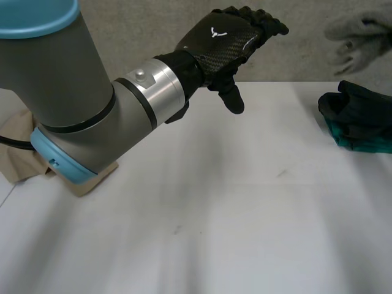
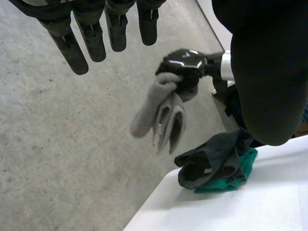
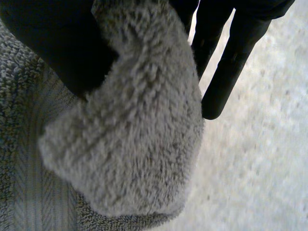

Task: Fold the laundry.

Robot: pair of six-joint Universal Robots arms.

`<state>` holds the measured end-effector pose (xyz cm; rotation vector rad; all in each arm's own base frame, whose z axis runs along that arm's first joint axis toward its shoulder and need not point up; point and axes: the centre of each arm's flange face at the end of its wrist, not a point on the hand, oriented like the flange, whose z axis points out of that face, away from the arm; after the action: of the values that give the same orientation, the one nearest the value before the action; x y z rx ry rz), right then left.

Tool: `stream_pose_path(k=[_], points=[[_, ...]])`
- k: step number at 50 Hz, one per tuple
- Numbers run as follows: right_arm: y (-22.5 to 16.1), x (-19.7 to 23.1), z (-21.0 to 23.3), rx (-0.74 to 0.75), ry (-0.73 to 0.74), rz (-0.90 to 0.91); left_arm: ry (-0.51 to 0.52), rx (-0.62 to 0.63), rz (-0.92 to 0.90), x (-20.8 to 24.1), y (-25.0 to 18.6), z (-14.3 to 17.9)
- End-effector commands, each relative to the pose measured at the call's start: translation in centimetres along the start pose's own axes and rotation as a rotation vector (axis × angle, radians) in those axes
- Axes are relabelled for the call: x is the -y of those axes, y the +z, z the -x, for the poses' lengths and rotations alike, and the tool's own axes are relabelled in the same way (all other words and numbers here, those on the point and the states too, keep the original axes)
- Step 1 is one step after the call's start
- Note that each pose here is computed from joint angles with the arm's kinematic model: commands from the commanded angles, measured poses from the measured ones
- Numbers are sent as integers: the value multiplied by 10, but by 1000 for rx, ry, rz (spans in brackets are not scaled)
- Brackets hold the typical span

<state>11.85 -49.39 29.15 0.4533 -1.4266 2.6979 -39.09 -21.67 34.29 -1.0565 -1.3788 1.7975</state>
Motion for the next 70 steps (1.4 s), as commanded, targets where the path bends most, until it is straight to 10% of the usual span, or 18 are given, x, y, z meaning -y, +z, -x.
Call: stream_pose_path(k=[1, 11, 28, 41, 54, 62, 70], points=[[-33, -129, -27, 78, -3, 96, -13, -7, 27, -12, 3, -2], [-85, -187, -35, 190, 49, 226, -26, -19, 59, -28, 7, -6], [-87, -80, -117, -8, 36, 478, -34, -43, 67, -26, 3, -21], [-94, -21, -183, -326, -522, 685, -21, -28, 7, -3, -2, -20], [-71, 97, -2, 19, -263, 111, 44, 552, 5, 27, -37, 98], [-144, 96, 118, 364, -115, 219, 322, 807, 445, -57, -98, 194], [-199, 52, 159, 549, -119, 455, 384, 866, 714, -170, -138, 264]])
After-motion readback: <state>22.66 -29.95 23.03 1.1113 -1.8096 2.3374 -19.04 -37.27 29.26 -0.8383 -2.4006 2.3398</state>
